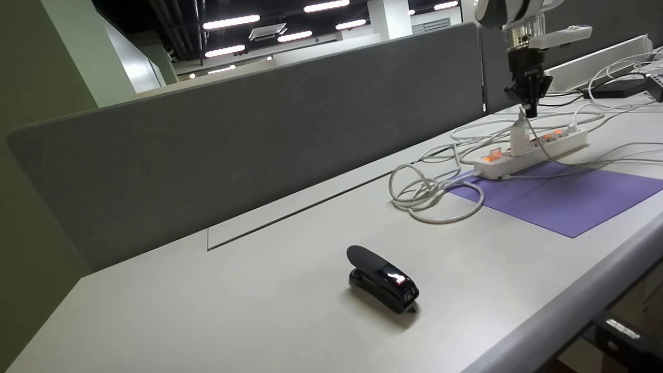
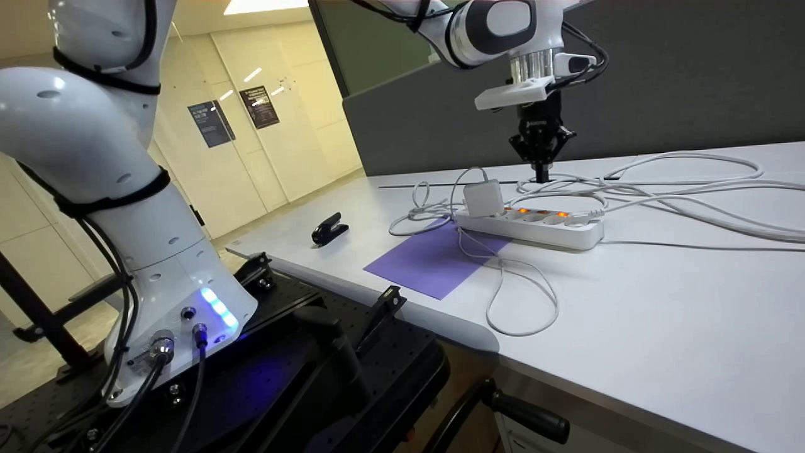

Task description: Turn on the third switch from the right.

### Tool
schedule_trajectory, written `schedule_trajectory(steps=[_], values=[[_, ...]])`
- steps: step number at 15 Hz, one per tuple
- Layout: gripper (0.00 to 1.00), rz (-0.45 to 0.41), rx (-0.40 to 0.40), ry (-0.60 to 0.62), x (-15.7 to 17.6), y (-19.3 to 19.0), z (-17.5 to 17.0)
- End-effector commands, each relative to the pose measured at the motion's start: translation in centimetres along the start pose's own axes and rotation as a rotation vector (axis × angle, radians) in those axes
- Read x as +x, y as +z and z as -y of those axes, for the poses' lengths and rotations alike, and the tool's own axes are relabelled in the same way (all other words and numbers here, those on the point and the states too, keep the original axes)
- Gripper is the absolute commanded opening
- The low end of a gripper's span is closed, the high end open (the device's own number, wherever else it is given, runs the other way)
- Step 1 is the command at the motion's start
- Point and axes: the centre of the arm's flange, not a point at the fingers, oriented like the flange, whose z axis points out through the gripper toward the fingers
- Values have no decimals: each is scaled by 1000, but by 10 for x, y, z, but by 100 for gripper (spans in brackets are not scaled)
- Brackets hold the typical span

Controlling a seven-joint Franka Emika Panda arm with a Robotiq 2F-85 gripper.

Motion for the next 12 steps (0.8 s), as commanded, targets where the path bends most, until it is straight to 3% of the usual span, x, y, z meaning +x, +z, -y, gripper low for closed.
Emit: schedule_trajectory(steps=[1, 12], values=[[0, -1, -24, -17, -5, 3, 6], [0, -6, -10, -33, -18, 45, 8]])
